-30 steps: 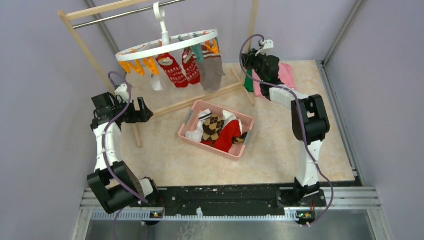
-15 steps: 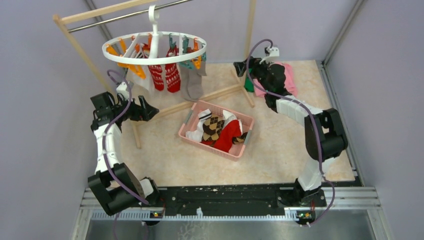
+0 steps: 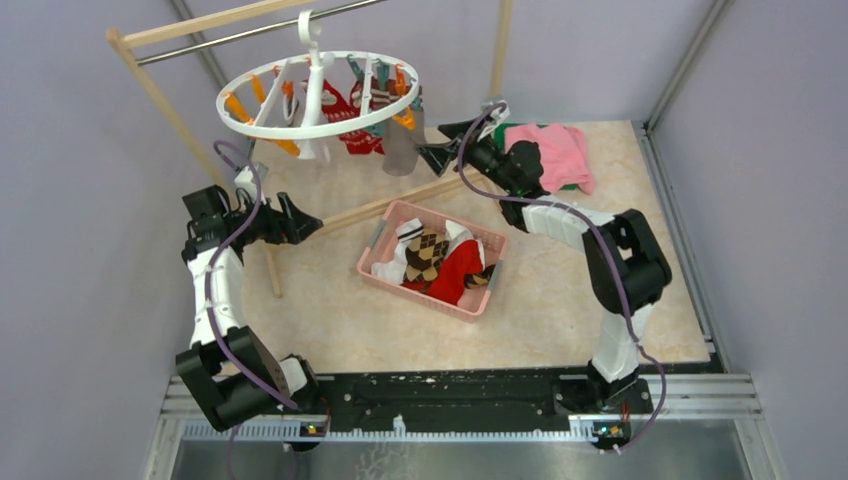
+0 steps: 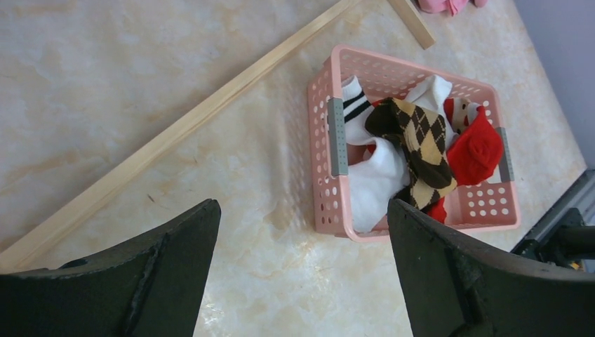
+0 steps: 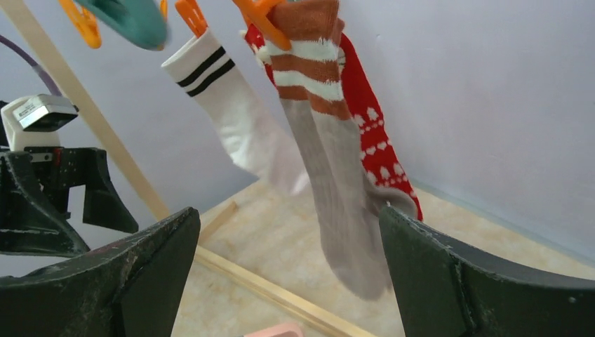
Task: Remove the socks clipped to the hanger
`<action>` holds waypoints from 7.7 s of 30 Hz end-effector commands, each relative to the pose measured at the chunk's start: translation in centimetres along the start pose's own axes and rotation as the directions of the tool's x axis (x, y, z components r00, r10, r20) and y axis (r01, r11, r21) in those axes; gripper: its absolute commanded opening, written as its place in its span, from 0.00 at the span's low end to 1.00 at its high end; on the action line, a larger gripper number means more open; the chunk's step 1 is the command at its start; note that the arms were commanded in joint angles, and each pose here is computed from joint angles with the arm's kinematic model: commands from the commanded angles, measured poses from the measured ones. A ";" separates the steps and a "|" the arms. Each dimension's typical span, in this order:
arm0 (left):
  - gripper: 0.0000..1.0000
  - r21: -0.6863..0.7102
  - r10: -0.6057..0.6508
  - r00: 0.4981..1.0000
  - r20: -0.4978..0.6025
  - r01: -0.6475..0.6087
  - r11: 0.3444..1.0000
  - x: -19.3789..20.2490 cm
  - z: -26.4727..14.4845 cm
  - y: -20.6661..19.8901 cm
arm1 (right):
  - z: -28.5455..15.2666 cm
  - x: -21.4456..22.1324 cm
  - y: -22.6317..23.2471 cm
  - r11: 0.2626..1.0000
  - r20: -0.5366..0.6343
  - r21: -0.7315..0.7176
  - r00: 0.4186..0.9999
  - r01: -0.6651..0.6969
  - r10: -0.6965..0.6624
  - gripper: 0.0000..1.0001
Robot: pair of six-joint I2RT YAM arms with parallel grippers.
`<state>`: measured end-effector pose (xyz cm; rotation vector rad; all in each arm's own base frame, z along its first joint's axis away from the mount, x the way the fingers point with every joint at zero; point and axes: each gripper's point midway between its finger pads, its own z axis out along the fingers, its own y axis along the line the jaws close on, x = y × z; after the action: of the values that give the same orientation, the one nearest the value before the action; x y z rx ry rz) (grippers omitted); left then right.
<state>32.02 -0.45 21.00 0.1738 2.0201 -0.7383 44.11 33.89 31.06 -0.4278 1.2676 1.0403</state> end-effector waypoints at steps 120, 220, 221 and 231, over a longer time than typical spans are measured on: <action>0.00 0.585 0.170 0.984 -0.052 -0.108 0.804 0.6 -0.8 -18.3 | 1.0 -1.5 13.6 0.953 -0.167 -0.075 0.946 -0.294 0.279 0.58; 0.00 0.645 0.108 0.991 -0.084 -0.028 0.763 0.2 -3.4 -20.2 | 5.1 -8.2 18.7 0.586 -0.136 -0.734 0.920 -0.344 0.369 0.00; 0.00 0.646 0.099 0.991 -0.088 -0.019 0.763 0.4 -3.1 -20.0 | 5.1 -8.3 18.6 0.601 -0.138 -0.721 0.922 -0.344 0.363 0.00; 0.00 0.611 0.082 0.988 -0.129 0.014 0.791 2.9 -0.9 -17.8 | 5.3 -4.1 16.0 0.766 -0.226 -0.516 0.924 -0.383 0.309 0.42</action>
<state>22.29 -14.80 27.59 0.6242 1.8564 -1.4103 34.55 45.29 39.30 -0.6914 1.1522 1.8582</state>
